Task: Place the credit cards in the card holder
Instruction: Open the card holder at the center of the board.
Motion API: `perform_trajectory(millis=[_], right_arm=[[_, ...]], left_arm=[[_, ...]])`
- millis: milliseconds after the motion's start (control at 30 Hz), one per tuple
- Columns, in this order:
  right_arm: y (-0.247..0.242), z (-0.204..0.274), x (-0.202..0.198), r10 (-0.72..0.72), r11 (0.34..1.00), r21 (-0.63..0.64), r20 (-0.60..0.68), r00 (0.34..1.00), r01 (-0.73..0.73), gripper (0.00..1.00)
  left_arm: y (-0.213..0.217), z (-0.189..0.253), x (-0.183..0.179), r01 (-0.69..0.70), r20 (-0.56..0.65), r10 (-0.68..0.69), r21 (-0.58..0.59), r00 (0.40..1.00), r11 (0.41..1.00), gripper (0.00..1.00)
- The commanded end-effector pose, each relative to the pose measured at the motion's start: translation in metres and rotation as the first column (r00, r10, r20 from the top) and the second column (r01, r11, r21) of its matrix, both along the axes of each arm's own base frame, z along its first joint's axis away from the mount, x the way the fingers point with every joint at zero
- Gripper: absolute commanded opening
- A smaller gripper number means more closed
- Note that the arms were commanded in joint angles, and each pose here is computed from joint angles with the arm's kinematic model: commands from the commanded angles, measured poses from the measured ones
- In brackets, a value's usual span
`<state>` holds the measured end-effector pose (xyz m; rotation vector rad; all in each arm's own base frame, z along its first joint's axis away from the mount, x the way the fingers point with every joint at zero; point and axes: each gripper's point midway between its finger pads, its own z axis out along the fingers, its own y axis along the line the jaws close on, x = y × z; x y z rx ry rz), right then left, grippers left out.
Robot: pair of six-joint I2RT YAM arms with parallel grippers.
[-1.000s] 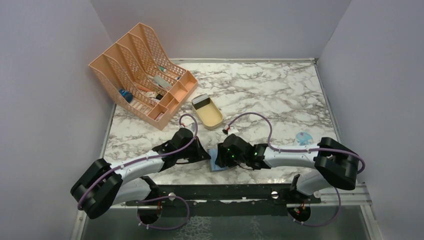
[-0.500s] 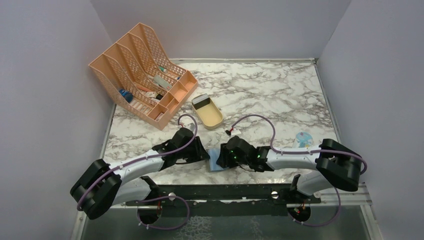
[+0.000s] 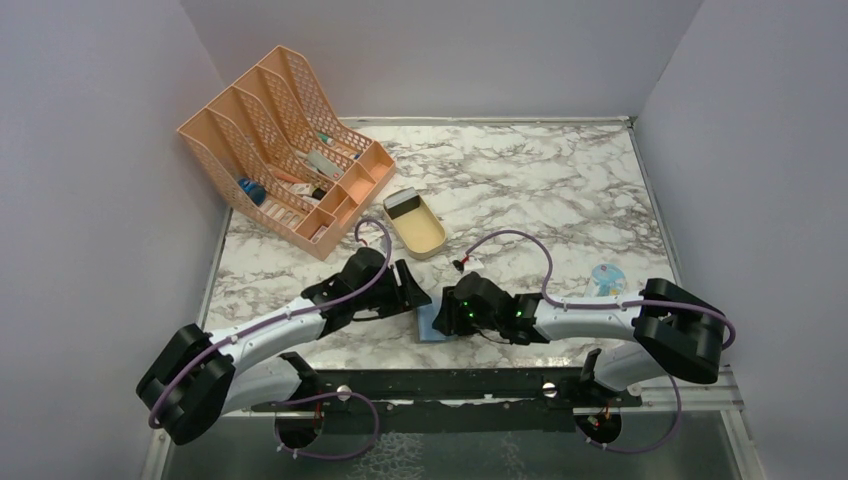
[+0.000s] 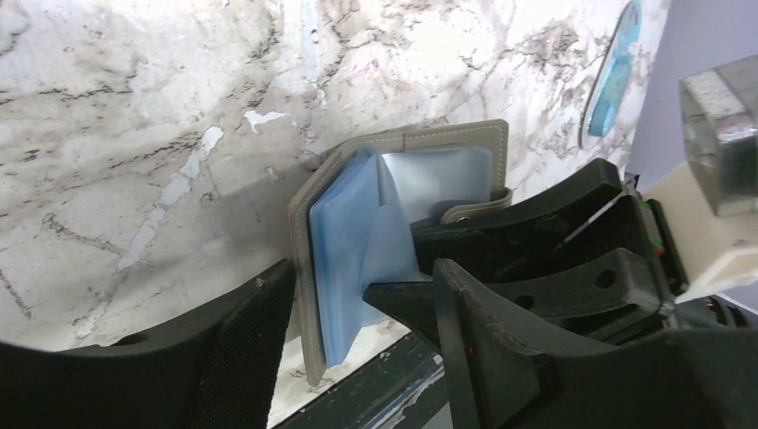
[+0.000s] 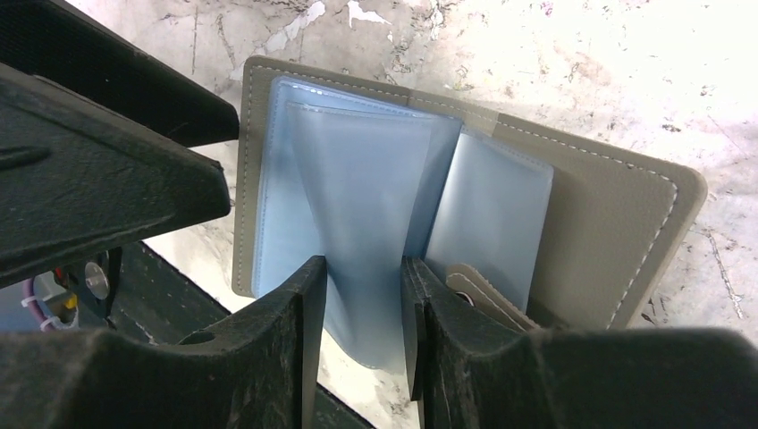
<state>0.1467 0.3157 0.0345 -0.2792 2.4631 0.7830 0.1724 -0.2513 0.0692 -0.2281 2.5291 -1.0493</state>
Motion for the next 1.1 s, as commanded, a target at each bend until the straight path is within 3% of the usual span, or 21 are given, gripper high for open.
perform_trajectory(millis=[0, 200, 600, 1067], right_arm=[[0.002, 0.006, 0.001, -0.008, 0.999, 0.036, -0.002, 1.0, 0.008, 0.36], [0.002, 0.007, 0.001, -0.004, 0.999, 0.039, 0.002, 1.0, 0.004, 0.35], [0.0, 0.008, 0.003, -0.009, 1.0, 0.028, 0.016, 1.0, 0.009, 0.34], [0.003, 0.01, 0.001, 0.016, 0.999, 0.038, 0.023, 1.0, -0.017, 0.34]], left_arm=[[-0.014, 0.03, 0.009, 0.003, 0.05, 0.002, -0.102, 0.999, 0.995, 0.61], [-0.022, 0.044, 0.01, 0.014, 0.053, -0.006, -0.159, 0.999, 0.987, 0.62], [-0.014, 0.054, 0.014, -0.039, 0.068, 0.05, -0.153, 0.996, 0.987, 0.62], [-0.028, 0.039, 0.019, -0.01, 0.054, 0.023, -0.237, 0.998, 0.971, 0.65]])
